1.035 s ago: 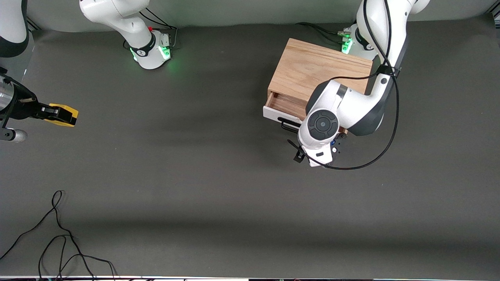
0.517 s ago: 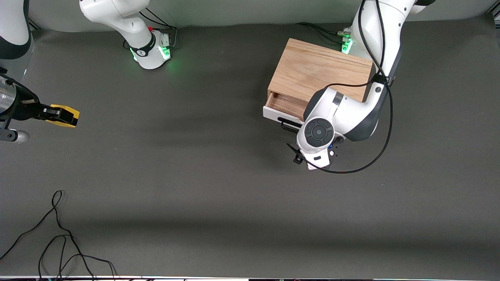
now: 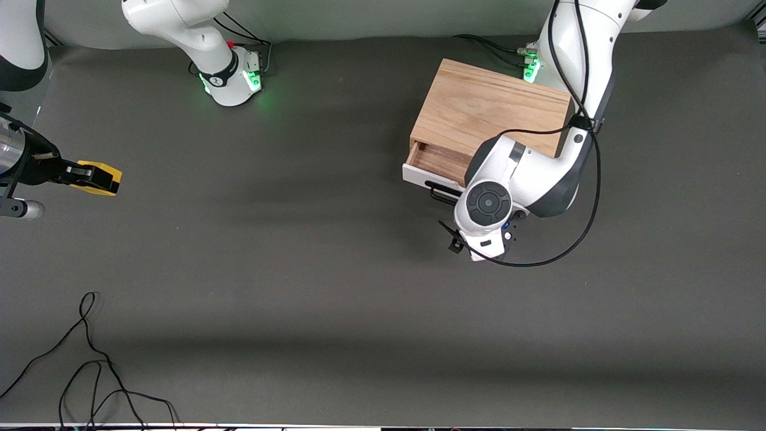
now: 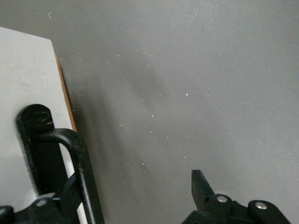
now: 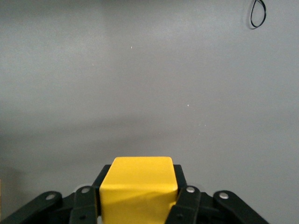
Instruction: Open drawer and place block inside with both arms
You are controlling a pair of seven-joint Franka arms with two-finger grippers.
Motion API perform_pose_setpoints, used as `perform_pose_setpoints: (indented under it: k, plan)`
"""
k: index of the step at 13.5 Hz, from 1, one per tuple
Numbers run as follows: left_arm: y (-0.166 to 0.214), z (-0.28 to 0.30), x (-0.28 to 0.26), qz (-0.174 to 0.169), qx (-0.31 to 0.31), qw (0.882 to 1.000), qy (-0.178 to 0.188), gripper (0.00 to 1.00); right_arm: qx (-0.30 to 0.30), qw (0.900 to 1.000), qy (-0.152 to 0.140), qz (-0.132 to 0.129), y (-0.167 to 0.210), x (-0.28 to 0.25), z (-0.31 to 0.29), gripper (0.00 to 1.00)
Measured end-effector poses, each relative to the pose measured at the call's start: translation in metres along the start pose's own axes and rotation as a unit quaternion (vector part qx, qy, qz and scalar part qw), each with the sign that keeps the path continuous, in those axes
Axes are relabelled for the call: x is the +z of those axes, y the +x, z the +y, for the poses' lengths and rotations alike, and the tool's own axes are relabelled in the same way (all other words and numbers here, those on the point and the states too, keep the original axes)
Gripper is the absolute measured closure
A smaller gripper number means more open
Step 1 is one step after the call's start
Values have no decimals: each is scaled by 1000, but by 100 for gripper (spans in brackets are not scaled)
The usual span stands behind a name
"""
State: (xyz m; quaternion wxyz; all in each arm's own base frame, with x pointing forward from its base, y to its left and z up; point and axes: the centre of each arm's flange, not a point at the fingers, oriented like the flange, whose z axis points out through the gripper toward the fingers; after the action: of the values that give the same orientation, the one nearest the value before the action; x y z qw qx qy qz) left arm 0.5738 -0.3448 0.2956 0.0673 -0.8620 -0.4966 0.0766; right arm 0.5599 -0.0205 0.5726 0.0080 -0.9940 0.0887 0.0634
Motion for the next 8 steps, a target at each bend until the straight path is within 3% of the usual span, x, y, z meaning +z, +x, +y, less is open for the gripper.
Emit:
perform_pose_setpoints:
  k: [4, 8]
  plan:
    - [1, 7, -5, 13, 6, 999, -37, 0, 0, 1000, 0, 0, 0, 0, 0, 45]
    - [6, 19, -18, 21, 8, 995, -98, 0, 0, 1000, 0, 0, 0, 0, 0, 45]
